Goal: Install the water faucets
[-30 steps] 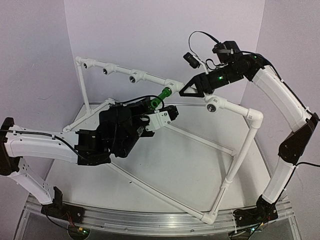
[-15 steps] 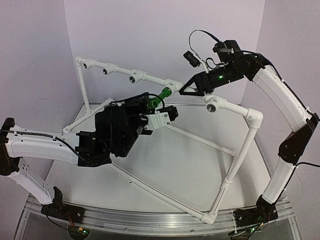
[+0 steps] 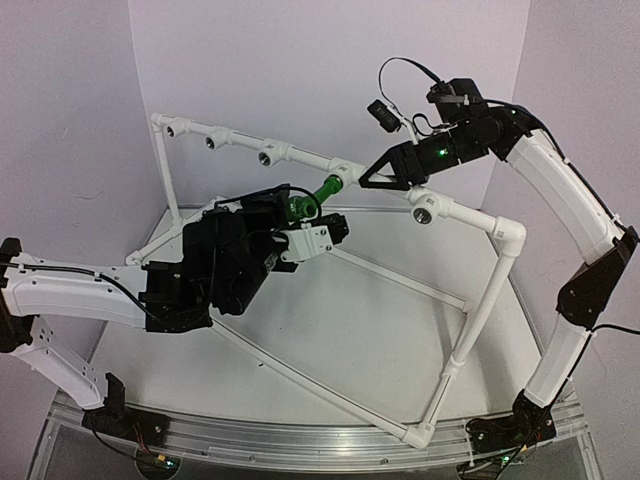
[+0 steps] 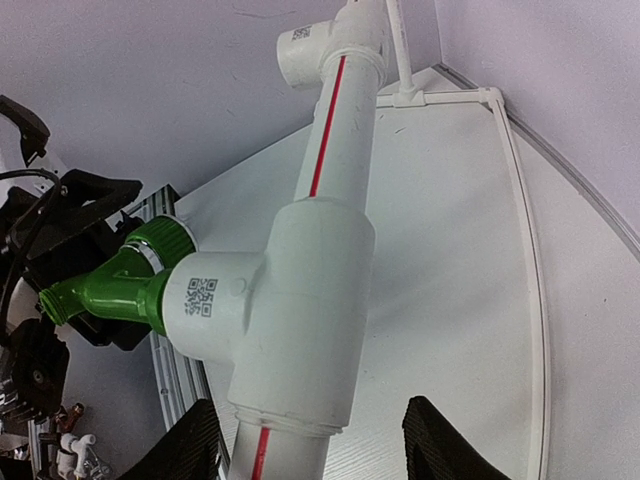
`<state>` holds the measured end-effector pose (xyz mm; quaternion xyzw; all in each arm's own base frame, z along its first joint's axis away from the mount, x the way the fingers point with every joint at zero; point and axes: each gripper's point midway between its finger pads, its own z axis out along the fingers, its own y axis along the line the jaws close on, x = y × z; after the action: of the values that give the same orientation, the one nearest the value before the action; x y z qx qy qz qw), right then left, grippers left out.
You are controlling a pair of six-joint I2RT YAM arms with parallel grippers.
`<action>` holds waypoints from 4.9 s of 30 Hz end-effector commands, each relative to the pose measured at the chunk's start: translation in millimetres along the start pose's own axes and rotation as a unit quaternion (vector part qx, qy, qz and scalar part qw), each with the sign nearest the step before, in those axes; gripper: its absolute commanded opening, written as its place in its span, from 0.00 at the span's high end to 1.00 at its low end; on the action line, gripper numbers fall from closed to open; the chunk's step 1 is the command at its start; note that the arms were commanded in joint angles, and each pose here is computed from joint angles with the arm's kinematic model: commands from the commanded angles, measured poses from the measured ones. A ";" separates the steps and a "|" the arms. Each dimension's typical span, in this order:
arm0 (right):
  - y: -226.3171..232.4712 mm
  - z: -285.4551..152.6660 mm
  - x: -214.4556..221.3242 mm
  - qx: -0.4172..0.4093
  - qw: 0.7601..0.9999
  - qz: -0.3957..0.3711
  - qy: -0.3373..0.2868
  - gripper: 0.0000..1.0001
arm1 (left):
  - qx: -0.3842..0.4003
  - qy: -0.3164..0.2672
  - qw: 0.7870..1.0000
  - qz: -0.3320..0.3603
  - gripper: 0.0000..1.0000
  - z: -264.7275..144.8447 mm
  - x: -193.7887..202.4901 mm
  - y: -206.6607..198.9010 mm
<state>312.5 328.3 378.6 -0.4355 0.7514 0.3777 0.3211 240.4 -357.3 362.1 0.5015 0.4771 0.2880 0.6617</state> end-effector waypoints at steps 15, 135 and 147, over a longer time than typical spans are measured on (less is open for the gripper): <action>-3.2 13.1 28.5 -0.003 0.998 0.027 0.057 0.48 | 0.063 0.010 0.992 -0.113 0.06 -50.3 5.4 0.4; 3.6 12.7 49.6 0.002 0.996 0.028 0.080 0.36 | 0.339 -0.067 0.198 -0.917 0.39 -7.7 -39.8 54.7; 5.0 14.7 51.8 -0.004 0.996 0.033 0.084 0.42 | 0.328 -0.052 0.262 -0.906 0.54 -6.8 -38.1 57.2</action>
<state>311.8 327.8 370.0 -0.4370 0.7544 0.3673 0.3240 235.7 -375.8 379.4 -0.1113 0.6671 -0.6901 0.2578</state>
